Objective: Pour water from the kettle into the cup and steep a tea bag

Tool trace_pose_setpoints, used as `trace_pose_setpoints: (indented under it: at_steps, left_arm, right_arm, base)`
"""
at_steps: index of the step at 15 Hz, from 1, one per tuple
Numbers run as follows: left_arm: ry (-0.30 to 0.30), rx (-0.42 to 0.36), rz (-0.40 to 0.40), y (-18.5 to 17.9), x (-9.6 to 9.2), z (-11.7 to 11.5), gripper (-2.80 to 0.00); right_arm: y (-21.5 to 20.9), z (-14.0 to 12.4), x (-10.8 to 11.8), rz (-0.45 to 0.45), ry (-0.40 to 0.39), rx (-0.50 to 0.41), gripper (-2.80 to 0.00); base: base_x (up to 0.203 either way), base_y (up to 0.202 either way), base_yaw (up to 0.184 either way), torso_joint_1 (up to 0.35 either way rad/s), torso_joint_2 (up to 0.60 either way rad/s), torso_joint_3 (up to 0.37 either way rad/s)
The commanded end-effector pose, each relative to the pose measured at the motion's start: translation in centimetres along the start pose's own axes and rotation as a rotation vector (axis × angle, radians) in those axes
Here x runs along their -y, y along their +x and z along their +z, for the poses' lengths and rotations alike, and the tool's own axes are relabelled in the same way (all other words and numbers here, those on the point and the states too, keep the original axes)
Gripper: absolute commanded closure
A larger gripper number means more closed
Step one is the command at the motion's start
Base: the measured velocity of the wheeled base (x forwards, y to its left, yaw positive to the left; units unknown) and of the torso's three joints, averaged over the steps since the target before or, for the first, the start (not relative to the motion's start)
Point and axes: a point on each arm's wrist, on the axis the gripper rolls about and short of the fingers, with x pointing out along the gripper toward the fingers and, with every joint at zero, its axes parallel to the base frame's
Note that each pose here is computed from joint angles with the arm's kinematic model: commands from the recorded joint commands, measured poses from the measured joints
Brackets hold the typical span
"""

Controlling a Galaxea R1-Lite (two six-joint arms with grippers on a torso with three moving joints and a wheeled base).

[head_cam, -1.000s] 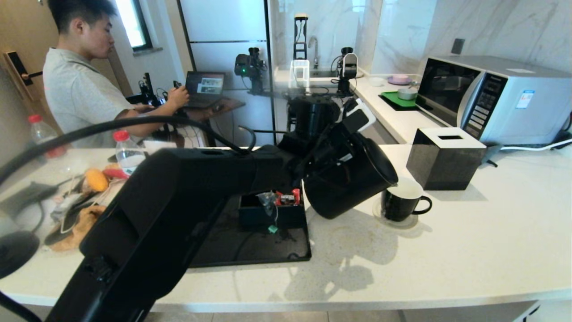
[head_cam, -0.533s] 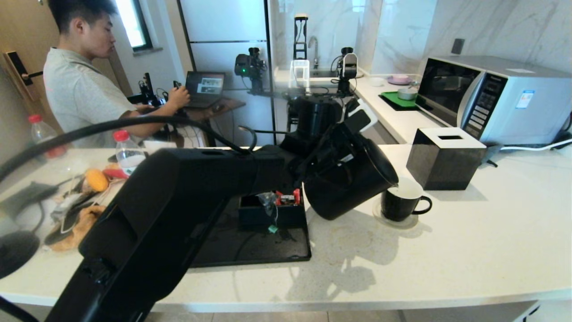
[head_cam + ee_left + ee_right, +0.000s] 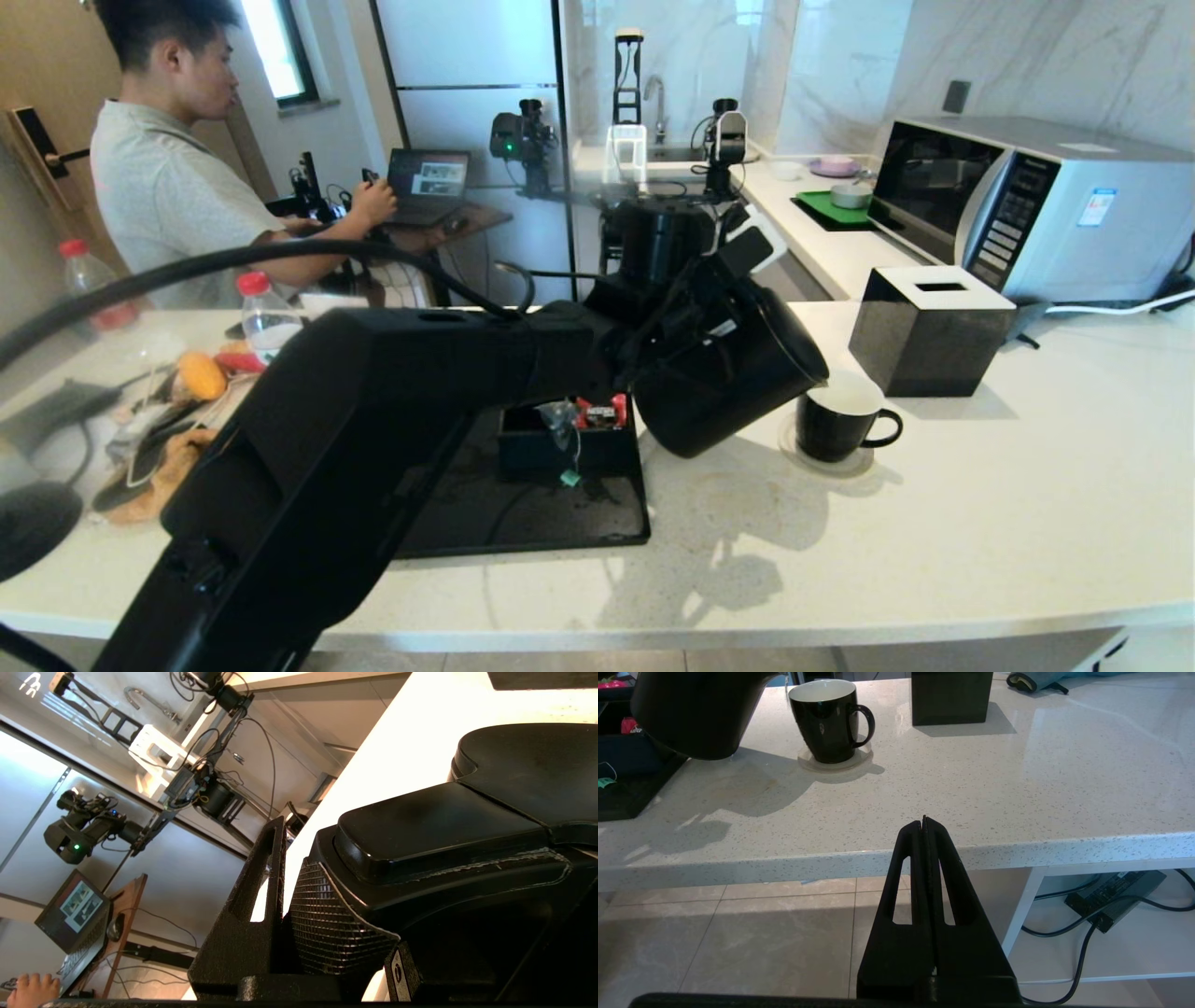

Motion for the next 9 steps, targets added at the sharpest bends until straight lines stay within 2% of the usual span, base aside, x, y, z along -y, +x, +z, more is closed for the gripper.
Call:
trace_pose_setpoints:
  at_steps: [1, 5, 9]
  left_arm:
    - [0.003, 0.002, 0.002, -0.02, 0.0, 0.08, 0.0]
    - [0.004, 0.014, -0.013, 0.04, 0.53, 0.19, 0.0]
    - [-0.029, 0.091, 0.035, 0.26, 0.64, 0.72, 0.0]
  right_arm:
    - [0.01, 0.0, 0.0, 0.0, 0.0, -0.001, 0.0]
    - [0.01, 0.0, 0.0, 0.0, 0.0, -0.001, 0.0]
    - [0.01, 0.0, 0.0, 0.0, 0.0, -0.001, 0.0]
  base:
    - [0.0, 0.0, 0.0, 0.0, 0.0, 0.0]
    - [0.0, 0.0, 0.0, 0.0, 0.0, 0.0]
    - [0.0, 0.0, 0.0, 0.0, 0.0, 0.0]
